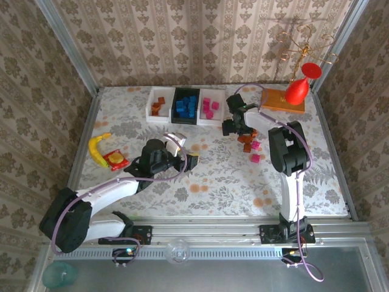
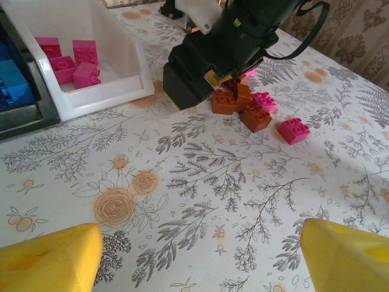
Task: Sort the legos into containers by color
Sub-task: Pick up the lego from the center of the table.
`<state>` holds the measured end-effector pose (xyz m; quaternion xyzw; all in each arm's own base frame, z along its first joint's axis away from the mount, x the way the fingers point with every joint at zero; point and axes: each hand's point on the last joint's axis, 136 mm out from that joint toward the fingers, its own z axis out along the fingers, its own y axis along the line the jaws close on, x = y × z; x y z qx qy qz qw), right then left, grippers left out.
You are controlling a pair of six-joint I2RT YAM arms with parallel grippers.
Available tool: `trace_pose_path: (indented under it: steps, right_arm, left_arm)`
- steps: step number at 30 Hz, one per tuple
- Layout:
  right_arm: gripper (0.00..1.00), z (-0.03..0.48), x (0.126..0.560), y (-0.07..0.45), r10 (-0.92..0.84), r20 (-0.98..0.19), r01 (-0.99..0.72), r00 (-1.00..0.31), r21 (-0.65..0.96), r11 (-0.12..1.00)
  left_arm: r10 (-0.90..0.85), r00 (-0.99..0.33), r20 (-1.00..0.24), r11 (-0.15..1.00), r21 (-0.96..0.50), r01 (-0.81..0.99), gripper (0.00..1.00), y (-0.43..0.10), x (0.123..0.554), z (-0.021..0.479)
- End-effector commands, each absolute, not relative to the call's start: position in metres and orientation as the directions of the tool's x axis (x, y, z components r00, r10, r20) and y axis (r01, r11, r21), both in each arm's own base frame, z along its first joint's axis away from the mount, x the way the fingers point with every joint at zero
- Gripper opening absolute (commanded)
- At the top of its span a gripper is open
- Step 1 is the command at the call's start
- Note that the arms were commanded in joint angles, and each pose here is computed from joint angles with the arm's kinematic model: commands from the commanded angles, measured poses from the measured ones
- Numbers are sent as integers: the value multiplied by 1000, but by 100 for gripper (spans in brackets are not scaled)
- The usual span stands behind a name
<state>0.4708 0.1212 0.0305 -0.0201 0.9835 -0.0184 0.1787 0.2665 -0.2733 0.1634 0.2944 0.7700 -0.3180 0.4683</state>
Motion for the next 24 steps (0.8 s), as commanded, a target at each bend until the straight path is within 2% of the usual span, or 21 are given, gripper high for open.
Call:
trace_pose_path:
  steps: [1, 9, 15, 21, 24]
  right_arm:
    - [84, 23, 453, 119, -77, -255, -68, -964, -43, 997]
    - [75, 26, 414, 133, -153, -175, -161, -973, 33, 986]
    - [58, 22, 403, 142, -194, -158, -202, -968, 41, 978]
    - [40, 22, 414, 157, -211, -203, -223, -956, 39, 974]
    - [36, 43, 420, 185, -245, -292, -279, -924, 80, 957]
  left_arm:
    - [154, -340, -928, 617, -179, 767, 86, -277, 268, 180]
    - [164, -342, -925, 622, -172, 764, 86, -277, 270, 177]
    - [164, -338, -927, 630, -166, 759, 86, -275, 271, 177]
    - [169, -333, -928, 654, -147, 742, 86, -270, 274, 176]
    - [158, -344, -926, 712, -134, 689, 86, -257, 282, 174]
